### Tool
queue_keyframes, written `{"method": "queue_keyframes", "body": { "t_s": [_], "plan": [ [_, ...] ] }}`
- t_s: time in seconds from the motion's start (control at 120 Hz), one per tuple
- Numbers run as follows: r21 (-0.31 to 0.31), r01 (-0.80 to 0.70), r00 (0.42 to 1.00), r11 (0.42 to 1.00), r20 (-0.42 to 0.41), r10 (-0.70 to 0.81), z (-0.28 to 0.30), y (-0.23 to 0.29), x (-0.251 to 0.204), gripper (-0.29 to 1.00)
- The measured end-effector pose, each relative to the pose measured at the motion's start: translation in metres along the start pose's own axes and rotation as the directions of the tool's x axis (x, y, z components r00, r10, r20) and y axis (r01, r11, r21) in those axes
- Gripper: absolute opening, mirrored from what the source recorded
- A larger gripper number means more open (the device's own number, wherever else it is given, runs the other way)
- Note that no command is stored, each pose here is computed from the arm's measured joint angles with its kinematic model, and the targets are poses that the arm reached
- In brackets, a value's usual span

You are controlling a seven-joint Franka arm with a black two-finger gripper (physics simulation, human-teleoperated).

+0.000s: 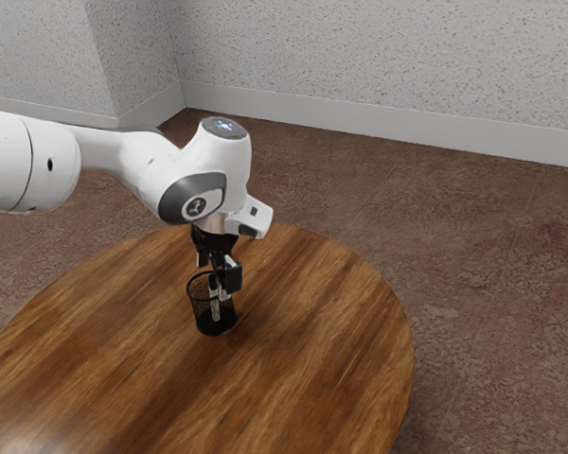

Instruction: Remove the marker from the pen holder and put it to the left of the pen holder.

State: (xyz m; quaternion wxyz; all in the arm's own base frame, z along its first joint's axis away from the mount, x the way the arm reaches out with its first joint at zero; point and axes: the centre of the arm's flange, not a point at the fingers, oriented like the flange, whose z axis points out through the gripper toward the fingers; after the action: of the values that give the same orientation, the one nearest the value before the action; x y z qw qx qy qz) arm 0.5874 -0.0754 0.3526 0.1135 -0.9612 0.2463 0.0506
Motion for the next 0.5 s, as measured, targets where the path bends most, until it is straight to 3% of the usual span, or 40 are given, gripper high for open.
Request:
{"method": "queue_keyframes", "body": {
  "t_s": [0.183, 0.367, 0.5],
  "plan": [
    [0.001, 0.004, 1.000, 1.000, -0.004, -0.004, -0.0003, -0.0014, -0.0001, 0.68],
    [-0.001, 0.012, 1.000, 1.000, 0.001, -0.012, 0.0017, -0.0047, -0.0018, 0.25],
    [-0.001, 0.013, 1.000, 1.000, 0.003, -0.013, 0.0014, -0.0051, -0.0021, 0.07]
  ]
}}
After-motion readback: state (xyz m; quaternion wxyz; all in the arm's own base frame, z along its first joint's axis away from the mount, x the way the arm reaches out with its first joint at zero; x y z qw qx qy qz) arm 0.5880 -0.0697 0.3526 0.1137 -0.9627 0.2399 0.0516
